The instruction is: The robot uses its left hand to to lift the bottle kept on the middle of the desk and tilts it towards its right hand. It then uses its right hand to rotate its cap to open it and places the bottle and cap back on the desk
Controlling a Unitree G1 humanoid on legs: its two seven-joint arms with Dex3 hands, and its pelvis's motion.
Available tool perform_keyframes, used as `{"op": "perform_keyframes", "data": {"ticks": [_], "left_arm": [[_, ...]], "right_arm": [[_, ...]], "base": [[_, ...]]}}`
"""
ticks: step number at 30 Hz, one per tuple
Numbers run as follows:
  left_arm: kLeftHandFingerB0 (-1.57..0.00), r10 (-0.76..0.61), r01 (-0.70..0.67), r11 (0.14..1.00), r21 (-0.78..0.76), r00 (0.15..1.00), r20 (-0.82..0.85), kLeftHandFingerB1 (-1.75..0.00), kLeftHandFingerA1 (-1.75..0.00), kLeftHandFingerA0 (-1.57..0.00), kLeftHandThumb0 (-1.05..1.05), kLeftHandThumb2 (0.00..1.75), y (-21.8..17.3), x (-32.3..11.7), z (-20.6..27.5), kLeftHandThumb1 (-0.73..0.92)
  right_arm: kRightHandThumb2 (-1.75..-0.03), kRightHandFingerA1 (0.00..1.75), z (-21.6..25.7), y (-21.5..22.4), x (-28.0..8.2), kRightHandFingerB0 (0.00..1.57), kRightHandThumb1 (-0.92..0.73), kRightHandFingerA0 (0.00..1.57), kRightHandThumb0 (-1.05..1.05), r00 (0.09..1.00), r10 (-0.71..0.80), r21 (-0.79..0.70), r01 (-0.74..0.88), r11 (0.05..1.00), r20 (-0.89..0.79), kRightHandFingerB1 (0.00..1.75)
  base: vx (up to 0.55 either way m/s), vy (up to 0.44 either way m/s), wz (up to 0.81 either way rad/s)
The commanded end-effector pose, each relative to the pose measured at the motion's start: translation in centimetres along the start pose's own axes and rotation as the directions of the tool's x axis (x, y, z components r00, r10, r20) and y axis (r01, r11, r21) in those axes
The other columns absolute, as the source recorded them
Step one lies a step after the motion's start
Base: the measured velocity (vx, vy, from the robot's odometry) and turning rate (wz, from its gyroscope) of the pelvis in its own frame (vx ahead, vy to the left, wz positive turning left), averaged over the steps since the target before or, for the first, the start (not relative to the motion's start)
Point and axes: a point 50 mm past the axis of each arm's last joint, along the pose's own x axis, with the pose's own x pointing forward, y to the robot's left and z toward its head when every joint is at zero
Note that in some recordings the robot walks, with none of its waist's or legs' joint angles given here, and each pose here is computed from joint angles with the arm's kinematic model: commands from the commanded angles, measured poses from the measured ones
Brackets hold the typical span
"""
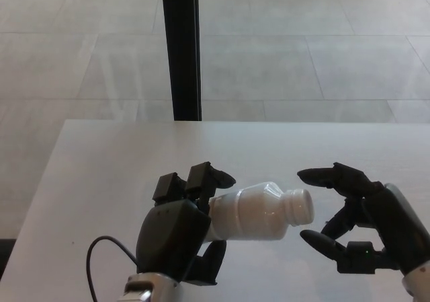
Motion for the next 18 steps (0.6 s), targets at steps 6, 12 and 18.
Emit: {"op": "perform_keyframes", "data": {"ticks": [6, 12, 18], "left_arm": [[-0.89, 0.016, -0.016, 1.0, 0.016, 1.0, 0.022, -1.45, -1.73, -0.99, 0.16, 1.48, 0.12, 0.11, 0.15, 0.41], [-0.9, 0.031, -0.031, 0.999, 0.004, 0.999, 0.032, -1.45, -1.73, -1.02, 0.18, 1.5, 0.04, 0.16, 0.14, 0.39], [-0.9, 0.023, -0.023, 1.0, -0.001, 0.999, 0.022, -1.45, -1.75, -1.03, 0.16, 1.46, -0.04, 0.07, 0.05, 0.42]], "right_arm": [[-0.59, 1.06, 0.47, -0.14, 0.12, 0.55, -0.6, 0.97, -0.48, 0.998, -0.041, -0.024, 0.042, 0.999, 0.041, 0.43], [-0.6, 1.17, 0.61, -0.07, 0.12, 0.57, -0.62, 1.01, -0.46, 0.997, -0.053, -0.007, 0.053, 0.999, 0.048, 0.46], [-0.6, 1.25, 0.58, -0.01, 0.04, 0.59, -0.63, 1.04, -0.44, 0.996, -0.068, 0.015, 0.068, 0.998, 0.056, 0.47]], "base": [[0.0, 0.0, 0.0], [0.0, 0.0, 0.0], [0.0, 0.0, 0.0]]}}
